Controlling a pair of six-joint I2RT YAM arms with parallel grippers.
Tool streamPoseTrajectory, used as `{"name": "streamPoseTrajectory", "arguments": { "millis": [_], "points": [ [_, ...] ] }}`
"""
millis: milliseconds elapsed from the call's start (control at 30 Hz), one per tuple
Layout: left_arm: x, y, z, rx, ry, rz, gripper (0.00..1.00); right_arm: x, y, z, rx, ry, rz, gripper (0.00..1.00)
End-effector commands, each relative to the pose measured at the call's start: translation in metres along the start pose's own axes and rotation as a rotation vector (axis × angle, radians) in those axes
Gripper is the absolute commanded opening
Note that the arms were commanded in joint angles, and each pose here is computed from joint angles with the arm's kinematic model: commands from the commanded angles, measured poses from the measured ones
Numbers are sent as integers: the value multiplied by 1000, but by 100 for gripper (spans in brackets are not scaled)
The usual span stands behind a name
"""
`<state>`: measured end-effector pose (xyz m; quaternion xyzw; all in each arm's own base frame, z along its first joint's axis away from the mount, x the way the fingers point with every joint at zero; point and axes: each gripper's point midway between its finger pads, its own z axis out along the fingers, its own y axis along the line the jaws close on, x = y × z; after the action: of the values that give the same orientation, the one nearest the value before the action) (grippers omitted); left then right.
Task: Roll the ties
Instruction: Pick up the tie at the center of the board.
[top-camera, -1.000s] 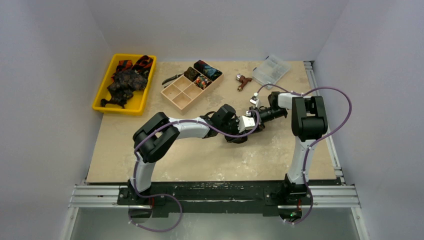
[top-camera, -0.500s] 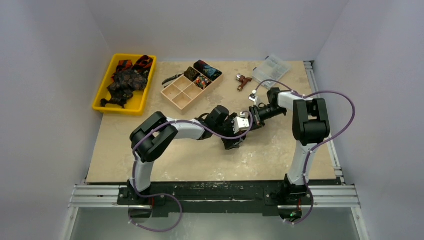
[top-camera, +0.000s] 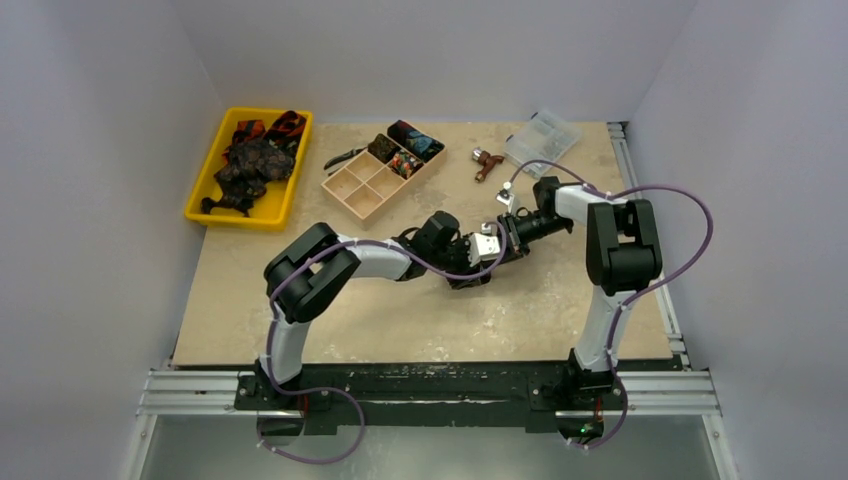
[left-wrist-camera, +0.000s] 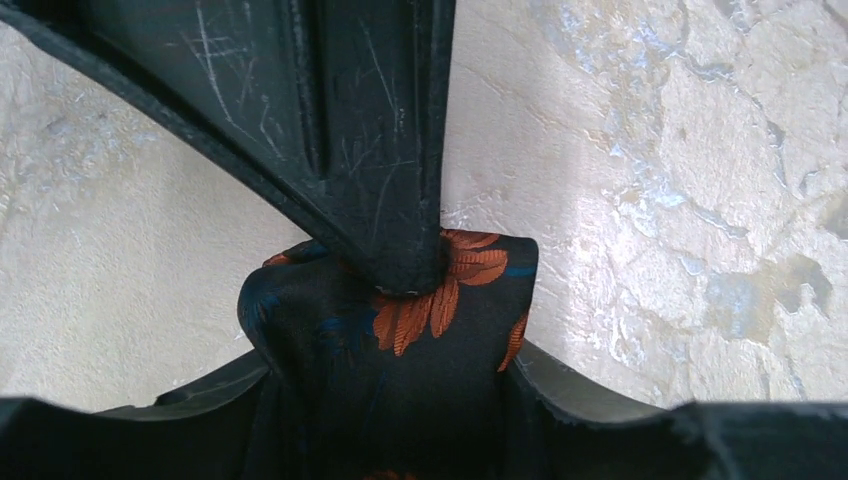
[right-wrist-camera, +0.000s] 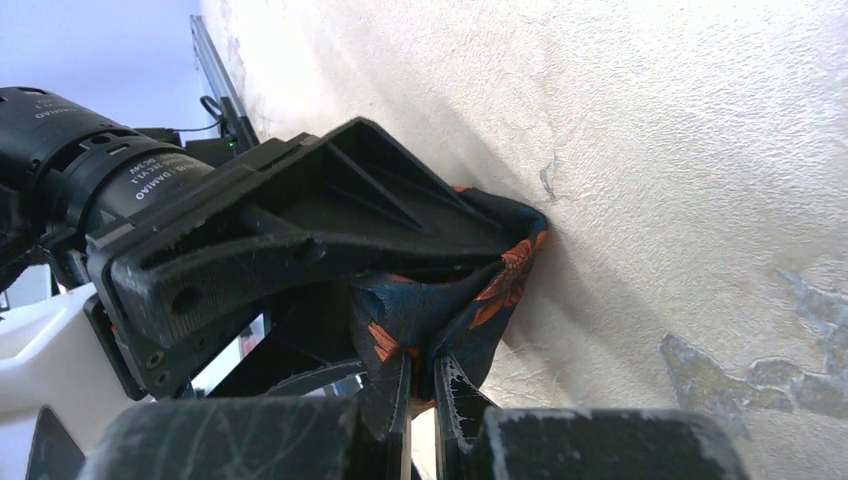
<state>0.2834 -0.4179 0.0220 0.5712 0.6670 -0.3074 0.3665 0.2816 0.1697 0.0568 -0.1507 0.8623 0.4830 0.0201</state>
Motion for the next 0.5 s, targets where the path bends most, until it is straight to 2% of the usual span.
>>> {"name": "streamPoseTrajectory", "arguments": {
  "millis": [0, 33, 67, 200, 300, 467],
  "points": [
    [20, -8, -3, 5, 44, -23, 42, -2, 5, -1, 30, -1, -68, 0],
    [17, -9, -5, 4, 36, -18, 41, -4, 5, -2, 33, -5, -68, 0],
    [13, -10, -7, 9, 26, -18, 48, -6, 6, -2, 34, -10, -71, 0],
    [-5, -14, -21, 19, -5, -46, 97, -12, 7, -4, 49, -33, -76, 0],
    [-23, -7, -40, -25, -32, -75, 100, -14, 9, -6, 52, -42, -83, 0],
    [-36, 9, -86, -77, -47, -234, 100, -22, 21, -12, 41, -73, -102, 0]
  ]
}}
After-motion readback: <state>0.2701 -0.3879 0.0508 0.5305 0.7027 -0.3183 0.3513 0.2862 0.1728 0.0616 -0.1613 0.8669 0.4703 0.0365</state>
